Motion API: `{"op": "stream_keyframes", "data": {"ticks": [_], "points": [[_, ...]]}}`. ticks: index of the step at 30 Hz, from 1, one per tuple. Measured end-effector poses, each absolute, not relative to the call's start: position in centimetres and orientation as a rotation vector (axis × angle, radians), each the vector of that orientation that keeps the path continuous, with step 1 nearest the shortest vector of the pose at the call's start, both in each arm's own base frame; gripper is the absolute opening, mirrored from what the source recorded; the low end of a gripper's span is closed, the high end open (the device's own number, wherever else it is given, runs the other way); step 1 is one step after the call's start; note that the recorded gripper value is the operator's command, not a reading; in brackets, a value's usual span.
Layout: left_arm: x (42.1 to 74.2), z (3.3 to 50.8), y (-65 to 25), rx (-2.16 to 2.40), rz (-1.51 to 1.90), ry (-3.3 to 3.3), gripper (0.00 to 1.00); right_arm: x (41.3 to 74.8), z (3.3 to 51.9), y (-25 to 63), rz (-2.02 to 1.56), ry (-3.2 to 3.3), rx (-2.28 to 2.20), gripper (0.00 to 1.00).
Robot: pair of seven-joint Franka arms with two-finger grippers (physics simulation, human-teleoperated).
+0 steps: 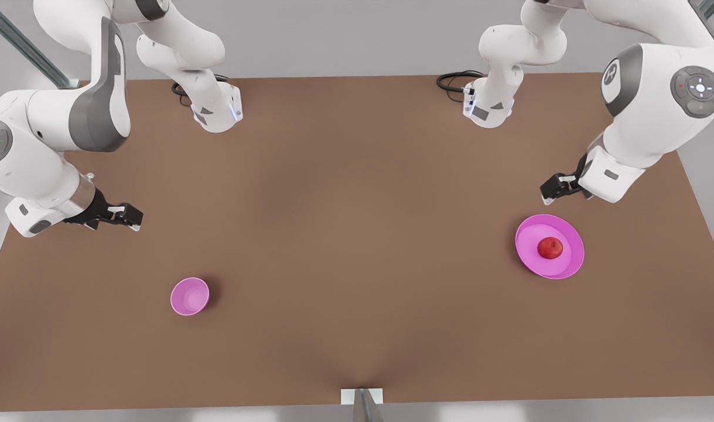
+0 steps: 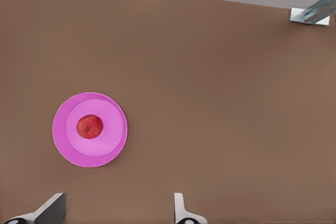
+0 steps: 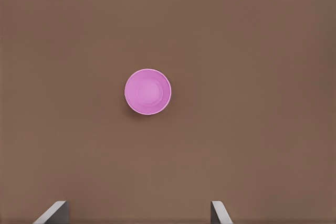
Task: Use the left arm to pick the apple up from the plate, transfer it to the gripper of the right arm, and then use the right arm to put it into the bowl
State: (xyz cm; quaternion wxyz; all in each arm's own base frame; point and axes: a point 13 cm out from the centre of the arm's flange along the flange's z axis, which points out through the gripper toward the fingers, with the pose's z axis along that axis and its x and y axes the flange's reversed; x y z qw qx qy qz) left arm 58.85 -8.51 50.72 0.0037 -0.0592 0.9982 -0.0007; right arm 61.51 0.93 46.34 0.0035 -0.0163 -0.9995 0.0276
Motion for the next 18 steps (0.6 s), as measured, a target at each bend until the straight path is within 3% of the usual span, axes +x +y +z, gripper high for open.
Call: {"op": "stream_keyframes", "data": {"ticks": [3,6,11,18], "points": [[59.8,48.5,-8.2,-0.139,0.005,3.157,1.00,61.5,46.4,1.3,0.085,-3.135,-0.043,1.00],[59.5,38.5,-4.0,-0.208,0.030,3.268,1.00,61.6,46.6,1.5,0.074,-3.138,-0.043,1.00],[57.6,26.0,1.7,-0.304,0.019,3.297,1.00,61.7,47.2,2.3,0.034,-3.150,-0.039,1.00],[55.2,14.8,8.4,-0.367,-0.006,3.208,1.00,62.0,47.5,3.0,0.026,-3.157,-0.021,1.00]]}}
